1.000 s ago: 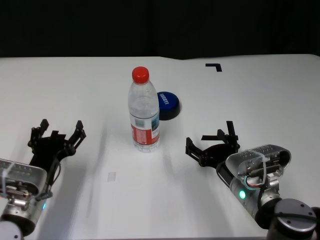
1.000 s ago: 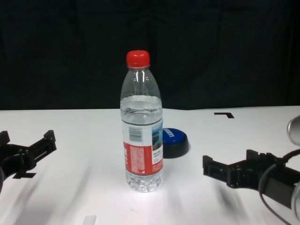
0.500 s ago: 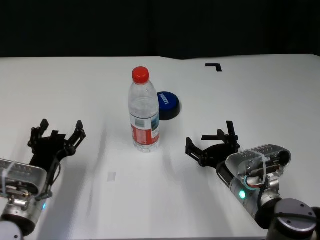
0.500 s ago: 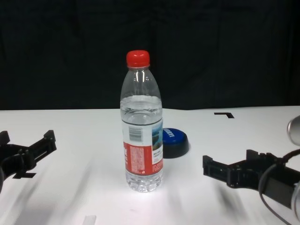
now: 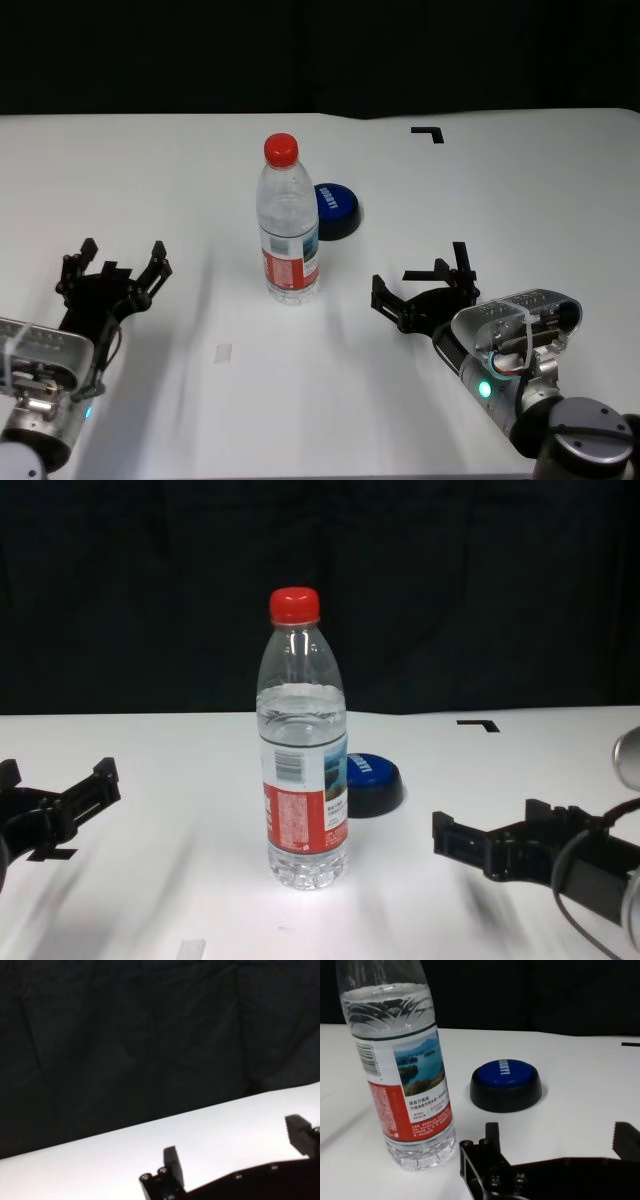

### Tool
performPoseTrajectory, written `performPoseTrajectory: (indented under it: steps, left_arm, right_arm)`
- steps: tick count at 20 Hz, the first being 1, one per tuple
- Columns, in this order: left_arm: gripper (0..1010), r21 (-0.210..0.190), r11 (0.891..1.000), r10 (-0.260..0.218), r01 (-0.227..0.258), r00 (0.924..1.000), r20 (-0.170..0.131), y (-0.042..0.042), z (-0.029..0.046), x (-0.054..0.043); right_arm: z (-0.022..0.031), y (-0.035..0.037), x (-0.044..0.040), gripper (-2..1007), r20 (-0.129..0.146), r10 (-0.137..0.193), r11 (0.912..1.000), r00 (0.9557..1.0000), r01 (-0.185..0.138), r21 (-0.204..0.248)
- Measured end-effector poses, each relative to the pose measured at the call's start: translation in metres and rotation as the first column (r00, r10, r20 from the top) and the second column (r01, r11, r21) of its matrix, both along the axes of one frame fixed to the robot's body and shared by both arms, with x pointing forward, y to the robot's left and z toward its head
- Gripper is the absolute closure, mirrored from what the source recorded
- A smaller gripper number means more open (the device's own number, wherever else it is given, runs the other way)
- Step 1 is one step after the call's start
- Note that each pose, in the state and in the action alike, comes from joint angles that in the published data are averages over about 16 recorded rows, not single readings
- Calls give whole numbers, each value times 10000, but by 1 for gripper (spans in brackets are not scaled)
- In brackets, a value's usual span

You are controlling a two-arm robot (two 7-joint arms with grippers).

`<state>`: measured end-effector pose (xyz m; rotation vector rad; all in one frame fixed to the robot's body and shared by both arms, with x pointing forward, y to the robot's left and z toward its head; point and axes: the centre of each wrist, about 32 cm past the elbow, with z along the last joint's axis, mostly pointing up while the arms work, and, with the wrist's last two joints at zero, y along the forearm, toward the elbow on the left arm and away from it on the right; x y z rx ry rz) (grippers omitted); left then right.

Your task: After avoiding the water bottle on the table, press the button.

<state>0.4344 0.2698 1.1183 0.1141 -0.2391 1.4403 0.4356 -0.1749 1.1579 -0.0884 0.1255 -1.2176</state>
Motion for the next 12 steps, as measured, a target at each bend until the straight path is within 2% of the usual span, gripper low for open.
performPoseTrajectory:
  steps: [12]
  left_arm:
    - [7, 0, 10000, 0, 0, 10000, 0, 0, 0, 0]
  right_arm:
    - [0, 0, 0, 2, 0, 0, 10000, 10000, 0, 0]
